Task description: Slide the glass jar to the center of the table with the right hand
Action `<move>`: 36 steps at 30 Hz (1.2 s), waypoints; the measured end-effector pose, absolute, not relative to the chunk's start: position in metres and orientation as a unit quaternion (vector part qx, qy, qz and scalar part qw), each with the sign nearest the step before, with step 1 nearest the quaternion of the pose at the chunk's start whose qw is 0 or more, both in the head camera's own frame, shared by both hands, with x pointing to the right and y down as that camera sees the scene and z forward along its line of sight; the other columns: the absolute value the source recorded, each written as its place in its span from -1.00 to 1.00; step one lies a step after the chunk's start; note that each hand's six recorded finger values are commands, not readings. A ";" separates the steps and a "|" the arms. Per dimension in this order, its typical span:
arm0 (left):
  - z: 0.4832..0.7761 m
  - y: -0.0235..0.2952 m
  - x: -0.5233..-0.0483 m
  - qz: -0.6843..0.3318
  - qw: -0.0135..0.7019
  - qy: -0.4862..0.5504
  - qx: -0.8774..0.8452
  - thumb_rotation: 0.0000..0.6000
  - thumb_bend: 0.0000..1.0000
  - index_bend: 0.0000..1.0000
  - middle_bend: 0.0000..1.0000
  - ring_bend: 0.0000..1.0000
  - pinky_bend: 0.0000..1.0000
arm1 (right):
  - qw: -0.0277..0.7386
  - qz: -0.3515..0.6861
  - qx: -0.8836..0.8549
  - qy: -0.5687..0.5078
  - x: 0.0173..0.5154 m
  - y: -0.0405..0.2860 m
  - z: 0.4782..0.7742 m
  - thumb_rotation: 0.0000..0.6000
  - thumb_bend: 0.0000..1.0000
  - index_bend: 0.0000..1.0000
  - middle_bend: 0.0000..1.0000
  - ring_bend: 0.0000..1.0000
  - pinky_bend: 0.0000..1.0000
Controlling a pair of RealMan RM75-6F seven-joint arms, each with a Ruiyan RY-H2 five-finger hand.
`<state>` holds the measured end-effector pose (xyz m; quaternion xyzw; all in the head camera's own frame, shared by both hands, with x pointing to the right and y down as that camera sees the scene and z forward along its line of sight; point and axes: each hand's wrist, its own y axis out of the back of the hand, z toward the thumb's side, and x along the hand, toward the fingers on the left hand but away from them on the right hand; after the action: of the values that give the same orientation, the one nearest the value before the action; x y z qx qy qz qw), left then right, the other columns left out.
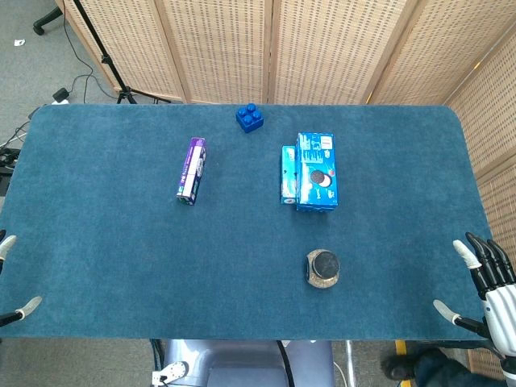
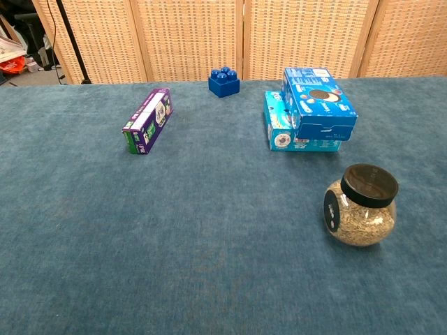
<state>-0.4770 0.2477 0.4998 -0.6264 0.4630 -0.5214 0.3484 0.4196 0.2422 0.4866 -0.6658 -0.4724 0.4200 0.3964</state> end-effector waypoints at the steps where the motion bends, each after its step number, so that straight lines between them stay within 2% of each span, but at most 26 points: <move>1: 0.499 0.248 -0.477 -0.521 0.348 0.463 -0.627 1.00 -1.00 -1.00 -1.00 -1.00 -1.00 | 0.397 0.420 -0.666 -0.472 0.420 0.242 0.487 1.00 -1.00 -1.00 -1.00 -1.00 -1.00; 10: 0.499 0.248 -0.477 -0.519 0.346 0.462 -0.630 1.00 -1.00 -1.00 -1.00 -1.00 -1.00 | 0.397 0.420 -0.664 -0.474 0.419 0.242 0.487 1.00 -1.00 -1.00 -1.00 -1.00 -1.00; 13: 0.499 0.248 -0.478 -0.520 0.346 0.463 -0.629 1.00 -1.00 -1.00 -1.00 -1.00 -1.00 | 0.396 0.419 -0.666 -0.474 0.419 0.242 0.487 1.00 -0.85 -1.00 -1.00 -1.00 -1.00; 14: 0.499 0.248 -0.478 -0.520 0.346 0.463 -0.629 1.00 -1.00 -1.00 -1.00 -1.00 -1.00 | 0.395 0.418 -0.667 -0.474 0.418 0.242 0.487 1.00 -0.75 -1.00 -1.00 -1.00 -1.00; 15: 0.499 0.248 -0.478 -0.520 0.345 0.463 -0.629 1.00 -1.00 -1.00 -1.00 -1.00 -1.00 | 0.395 0.416 -0.669 -0.474 0.418 0.241 0.487 1.00 -0.55 -1.00 -1.00 -1.00 -1.00; 17: 0.499 0.248 -0.478 -0.520 0.344 0.464 -0.629 1.00 -1.00 -1.00 -1.00 -1.00 -1.00 | 0.392 0.411 -0.673 -0.474 0.416 0.241 0.487 1.00 -0.05 -1.00 -1.00 -1.00 -1.00; 19: 0.499 0.248 -0.478 -0.520 0.342 0.466 -0.629 1.00 -1.00 -1.00 -1.00 -1.00 -1.00 | 0.387 0.402 -0.679 -0.476 0.414 0.240 0.487 1.00 0.59 -1.00 -1.00 -1.00 -1.00; 21: 0.500 0.248 -0.478 -0.520 0.341 0.466 -0.629 1.00 -1.00 -1.00 -1.00 -1.00 -1.00 | 0.379 0.391 -0.688 -0.480 0.411 0.239 0.488 1.00 0.91 -1.00 -1.00 -1.00 -1.00; 22: 0.500 0.248 -0.478 -0.521 0.341 0.466 -0.629 1.00 -1.00 -1.00 -1.00 -1.00 -1.00 | 0.375 0.385 -0.693 -0.481 0.410 0.239 0.488 1.00 0.99 -1.00 -1.00 -1.00 -1.00; 29: 0.499 0.247 -0.479 -0.521 0.340 0.470 -0.626 1.00 -1.00 -1.00 -1.00 -1.00 -1.00 | 0.308 0.371 -0.743 -0.464 0.408 0.235 0.505 1.00 1.00 -0.92 -1.00 -1.00 -0.98; 36: 0.500 0.247 -0.480 -0.523 0.338 0.470 -0.626 1.00 -1.00 -1.00 -1.00 -1.00 -1.00 | 0.194 0.410 -0.790 -0.412 0.417 0.240 0.542 1.00 1.00 -0.86 -1.00 -1.00 -0.91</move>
<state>-0.4802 0.2473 0.4999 -0.6256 0.4704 -0.5227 0.3378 0.4165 0.2399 0.5417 -0.7899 -0.4124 0.4103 0.1942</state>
